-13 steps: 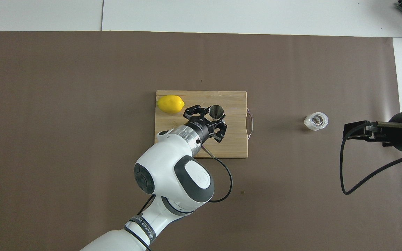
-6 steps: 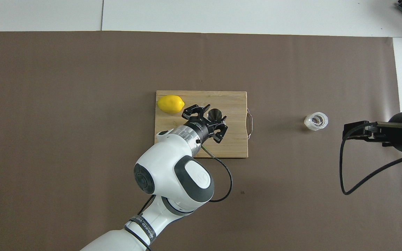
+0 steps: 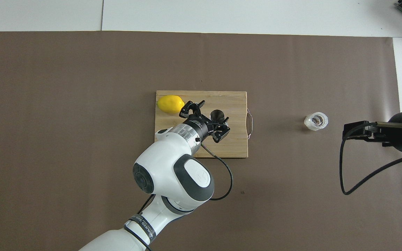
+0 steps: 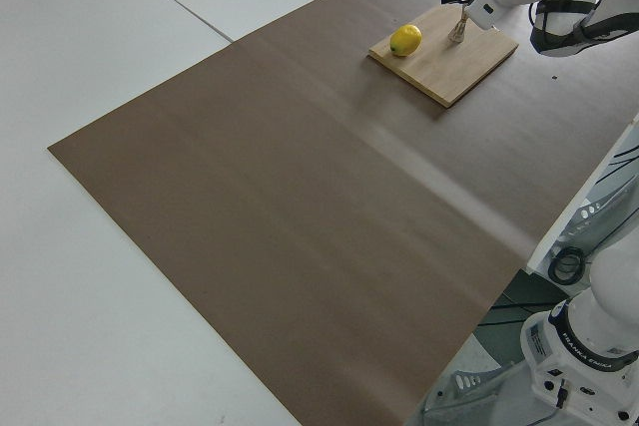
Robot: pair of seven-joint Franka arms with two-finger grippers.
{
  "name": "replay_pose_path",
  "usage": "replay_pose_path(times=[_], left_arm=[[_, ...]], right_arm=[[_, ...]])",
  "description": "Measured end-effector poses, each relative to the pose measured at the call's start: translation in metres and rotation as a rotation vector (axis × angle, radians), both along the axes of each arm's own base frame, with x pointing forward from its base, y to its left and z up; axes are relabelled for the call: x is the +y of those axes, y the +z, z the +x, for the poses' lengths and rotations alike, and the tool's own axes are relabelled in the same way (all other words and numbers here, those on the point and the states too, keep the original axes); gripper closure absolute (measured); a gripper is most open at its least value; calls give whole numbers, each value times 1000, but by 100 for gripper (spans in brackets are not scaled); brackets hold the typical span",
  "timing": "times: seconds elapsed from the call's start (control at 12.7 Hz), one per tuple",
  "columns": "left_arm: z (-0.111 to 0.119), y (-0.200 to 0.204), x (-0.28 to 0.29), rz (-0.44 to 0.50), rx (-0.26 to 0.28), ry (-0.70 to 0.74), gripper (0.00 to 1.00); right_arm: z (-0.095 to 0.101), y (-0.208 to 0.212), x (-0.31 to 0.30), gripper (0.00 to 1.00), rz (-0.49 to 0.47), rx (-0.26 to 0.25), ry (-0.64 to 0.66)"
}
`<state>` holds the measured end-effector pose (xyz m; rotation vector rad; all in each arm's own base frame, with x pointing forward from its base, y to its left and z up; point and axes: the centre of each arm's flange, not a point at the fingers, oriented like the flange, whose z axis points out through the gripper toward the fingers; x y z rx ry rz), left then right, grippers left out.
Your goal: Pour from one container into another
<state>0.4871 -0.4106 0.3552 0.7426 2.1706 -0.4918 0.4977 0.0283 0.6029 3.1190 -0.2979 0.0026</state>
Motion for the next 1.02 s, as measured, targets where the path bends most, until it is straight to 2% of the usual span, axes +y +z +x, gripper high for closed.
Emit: replay_pose_path(times=[0.24,0.47,0.71,0.78,0.86,1.02], left_arm=[[-1,32,-3,-38,-39,-3,0],[5,70,8,-81,-79,-2,0],[45,79,43,-87,-74,-102,0],[62,83,61,-75,-70,-155,0],[76,86,78,-50,-70,-208,0],[92,93,101,61,-91,-342,0]], right_arm=[[0,0,0,0,0,-1,25],[0,0,-2,0,0,-2,192],[1,0,-18,0,0,-3,459],[4,0,-28,0,-5,-20,565],[7,-2,-39,0,-15,-44,662],[11,-13,-59,0,-32,-63,816]])
